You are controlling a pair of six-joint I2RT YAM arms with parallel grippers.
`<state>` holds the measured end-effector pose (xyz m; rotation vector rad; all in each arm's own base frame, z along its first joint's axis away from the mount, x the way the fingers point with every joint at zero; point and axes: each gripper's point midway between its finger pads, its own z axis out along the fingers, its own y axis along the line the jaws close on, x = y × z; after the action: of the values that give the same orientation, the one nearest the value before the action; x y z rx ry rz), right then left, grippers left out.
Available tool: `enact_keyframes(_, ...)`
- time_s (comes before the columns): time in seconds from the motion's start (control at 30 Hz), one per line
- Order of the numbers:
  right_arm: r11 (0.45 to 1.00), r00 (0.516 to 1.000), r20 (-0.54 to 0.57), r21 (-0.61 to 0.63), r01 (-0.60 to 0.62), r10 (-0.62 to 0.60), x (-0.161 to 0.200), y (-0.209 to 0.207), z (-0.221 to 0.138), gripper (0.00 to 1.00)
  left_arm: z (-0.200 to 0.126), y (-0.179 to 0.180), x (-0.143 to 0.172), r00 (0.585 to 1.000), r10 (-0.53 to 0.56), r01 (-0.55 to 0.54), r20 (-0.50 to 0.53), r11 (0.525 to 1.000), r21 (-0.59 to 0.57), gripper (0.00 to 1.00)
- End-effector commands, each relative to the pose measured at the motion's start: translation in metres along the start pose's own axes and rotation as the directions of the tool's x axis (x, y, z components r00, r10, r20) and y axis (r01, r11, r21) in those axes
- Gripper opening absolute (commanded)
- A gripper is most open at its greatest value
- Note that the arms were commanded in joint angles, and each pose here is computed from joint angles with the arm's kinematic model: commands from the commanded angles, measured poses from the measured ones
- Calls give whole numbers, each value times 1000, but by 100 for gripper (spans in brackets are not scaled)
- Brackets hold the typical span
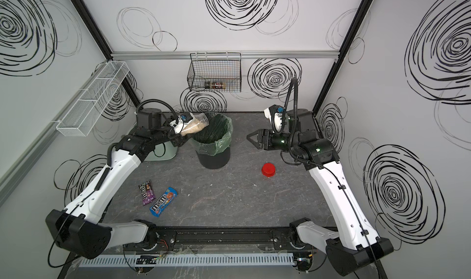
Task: Empty expired oatmeal from jars
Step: Pour the expired oatmeal into the trash bin.
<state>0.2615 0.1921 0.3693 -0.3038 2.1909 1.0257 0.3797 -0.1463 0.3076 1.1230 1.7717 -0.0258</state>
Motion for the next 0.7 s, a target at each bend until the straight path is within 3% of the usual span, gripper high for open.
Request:
enact_keyframes(0.0,999,999,26,-11,35,-35,-1,4,-6,65,-10,11,-11,995,96,-96,-17,994,-44,32)
enact_keyframes(0.43,999,999,12,9,38,-38,5,-1,-8,65,6,20,-10,958,246,-258,-147,963,-74,31)
enact_keyframes(0.67,999,1000,2,18,31,-31,9,-3,-7,65,2,31,-17,930,335,-358,-150,919,-167,27)
